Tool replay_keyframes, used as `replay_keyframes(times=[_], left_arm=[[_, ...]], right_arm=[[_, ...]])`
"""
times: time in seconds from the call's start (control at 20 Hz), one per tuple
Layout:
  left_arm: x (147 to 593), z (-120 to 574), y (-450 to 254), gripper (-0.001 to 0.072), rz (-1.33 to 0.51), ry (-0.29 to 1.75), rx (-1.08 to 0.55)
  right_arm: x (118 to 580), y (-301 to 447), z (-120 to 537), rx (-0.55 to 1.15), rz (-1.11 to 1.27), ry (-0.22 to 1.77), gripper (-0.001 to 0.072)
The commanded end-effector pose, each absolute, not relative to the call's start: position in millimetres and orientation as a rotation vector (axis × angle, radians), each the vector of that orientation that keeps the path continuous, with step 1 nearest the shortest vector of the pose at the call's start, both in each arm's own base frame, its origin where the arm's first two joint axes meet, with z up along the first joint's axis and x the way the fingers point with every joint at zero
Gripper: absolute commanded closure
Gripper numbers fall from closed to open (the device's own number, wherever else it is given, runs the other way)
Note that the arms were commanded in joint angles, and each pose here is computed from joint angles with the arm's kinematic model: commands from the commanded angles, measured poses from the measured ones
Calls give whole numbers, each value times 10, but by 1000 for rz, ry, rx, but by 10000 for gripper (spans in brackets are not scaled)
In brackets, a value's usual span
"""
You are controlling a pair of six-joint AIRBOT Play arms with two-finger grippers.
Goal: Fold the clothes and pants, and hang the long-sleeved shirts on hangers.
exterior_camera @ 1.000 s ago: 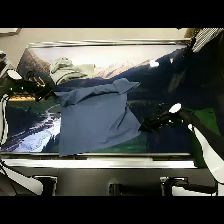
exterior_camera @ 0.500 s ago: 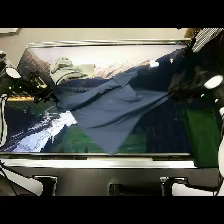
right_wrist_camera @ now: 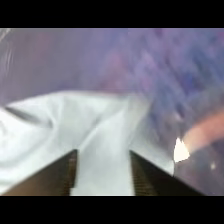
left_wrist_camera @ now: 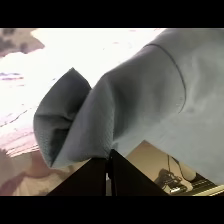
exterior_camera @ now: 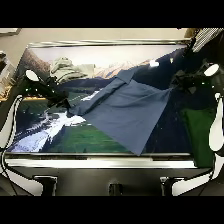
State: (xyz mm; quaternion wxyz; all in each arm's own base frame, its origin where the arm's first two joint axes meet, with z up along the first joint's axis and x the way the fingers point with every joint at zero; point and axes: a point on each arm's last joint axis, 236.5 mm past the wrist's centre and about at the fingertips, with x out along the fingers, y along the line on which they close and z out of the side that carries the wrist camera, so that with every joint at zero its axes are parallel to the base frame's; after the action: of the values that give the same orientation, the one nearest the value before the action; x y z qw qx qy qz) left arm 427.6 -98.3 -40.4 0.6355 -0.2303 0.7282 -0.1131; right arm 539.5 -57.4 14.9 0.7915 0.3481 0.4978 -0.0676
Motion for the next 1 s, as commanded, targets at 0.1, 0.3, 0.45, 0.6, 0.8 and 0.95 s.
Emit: replay_keyframes(times=[0.1, 0.3, 0.45, 0.6, 0.8, 0.95], left_arm=[[4283, -368, -932, 692, -249, 1651, -536], [4289, -360, -911, 693, -246, 1647, -540], [4287, -360, -916, 692, -247, 1648, -539], [4287, -360, -914, 692, -246, 1648, -539], [4287, -360, -914, 692, -246, 1648, -539], [4287, -360, -916, 692, -247, 1648, -539]], right_arm=[[4529, -616, 350, 581, 78, 1321, 218], [3802, -468, 190, 680, 69, 1398, 217], [3306, 223, -55, 830, 169, 1404, 215], [2714, 753, -399, 836, 199, 1476, 140], [2007, 1195, -754, 809, 201, 1599, 121], [1836, 1356, -842, 783, 199, 1614, 125]])
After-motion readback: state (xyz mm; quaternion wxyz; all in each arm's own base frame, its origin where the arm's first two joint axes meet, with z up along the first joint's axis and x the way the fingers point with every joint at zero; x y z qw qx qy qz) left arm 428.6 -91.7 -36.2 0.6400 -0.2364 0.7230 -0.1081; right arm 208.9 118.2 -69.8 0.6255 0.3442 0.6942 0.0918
